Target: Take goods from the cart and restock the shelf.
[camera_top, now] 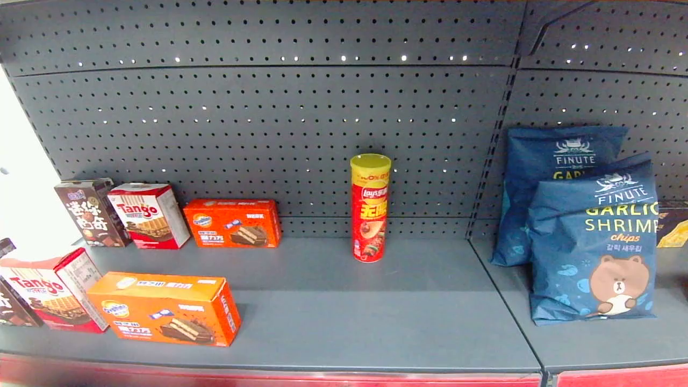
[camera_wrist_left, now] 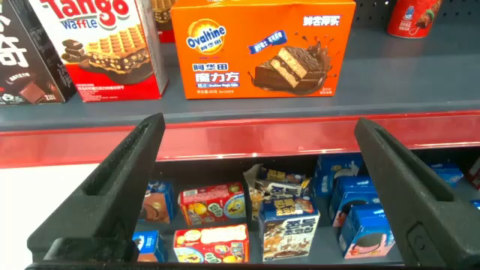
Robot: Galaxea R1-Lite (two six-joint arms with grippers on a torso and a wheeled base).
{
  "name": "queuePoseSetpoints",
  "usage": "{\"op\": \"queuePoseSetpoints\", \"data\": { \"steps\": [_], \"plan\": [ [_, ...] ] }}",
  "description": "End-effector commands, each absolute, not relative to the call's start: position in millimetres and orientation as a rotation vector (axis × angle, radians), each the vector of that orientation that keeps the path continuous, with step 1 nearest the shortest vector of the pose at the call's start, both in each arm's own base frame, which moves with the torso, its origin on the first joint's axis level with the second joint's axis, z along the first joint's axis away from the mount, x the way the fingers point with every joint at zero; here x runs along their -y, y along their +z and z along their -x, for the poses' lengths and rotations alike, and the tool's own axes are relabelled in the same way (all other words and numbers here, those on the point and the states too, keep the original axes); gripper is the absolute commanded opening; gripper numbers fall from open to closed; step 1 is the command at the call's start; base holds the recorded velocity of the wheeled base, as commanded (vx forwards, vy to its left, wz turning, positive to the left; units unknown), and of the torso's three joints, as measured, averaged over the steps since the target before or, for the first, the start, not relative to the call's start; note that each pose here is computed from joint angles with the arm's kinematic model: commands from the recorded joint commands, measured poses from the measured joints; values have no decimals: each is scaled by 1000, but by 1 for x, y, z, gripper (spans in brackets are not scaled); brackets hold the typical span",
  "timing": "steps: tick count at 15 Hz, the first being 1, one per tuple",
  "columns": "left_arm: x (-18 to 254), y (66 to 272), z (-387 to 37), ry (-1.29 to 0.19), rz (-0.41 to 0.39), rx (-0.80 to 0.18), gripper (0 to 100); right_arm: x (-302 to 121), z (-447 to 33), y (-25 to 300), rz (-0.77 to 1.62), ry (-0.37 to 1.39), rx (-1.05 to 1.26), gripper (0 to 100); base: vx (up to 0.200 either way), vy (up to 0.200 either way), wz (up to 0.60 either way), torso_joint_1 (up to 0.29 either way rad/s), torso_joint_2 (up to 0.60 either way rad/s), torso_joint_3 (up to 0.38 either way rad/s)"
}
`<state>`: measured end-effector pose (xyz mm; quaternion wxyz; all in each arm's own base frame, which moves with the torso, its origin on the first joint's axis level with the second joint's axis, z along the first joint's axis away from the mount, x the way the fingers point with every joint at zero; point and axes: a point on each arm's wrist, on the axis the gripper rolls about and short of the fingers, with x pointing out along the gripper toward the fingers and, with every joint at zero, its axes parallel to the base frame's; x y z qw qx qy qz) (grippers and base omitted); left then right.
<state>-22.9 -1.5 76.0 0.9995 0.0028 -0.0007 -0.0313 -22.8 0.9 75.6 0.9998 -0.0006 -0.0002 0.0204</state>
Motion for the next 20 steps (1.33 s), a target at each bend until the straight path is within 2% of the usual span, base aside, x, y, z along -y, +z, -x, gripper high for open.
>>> {"op": "queuePoseSetpoints", "data": {
  "steps": [1, 4, 20],
  "plan": [
    [1, 76, 23, -63, -6, 2, 100, -1, 23, 76, 2, 41, 2, 100, 0, 0, 0, 0, 0, 0],
    [1, 76, 23, -63, -5, 2, 100, -1, 23, 76, 5, 41, 2, 100, 0, 0, 0, 0, 0, 0],
    [1, 76, 23, -55, -6, 2, 100, -1, 23, 76, 2, 38, 2, 100, 0, 0, 600, 2, 2, 3]
  ]
}}
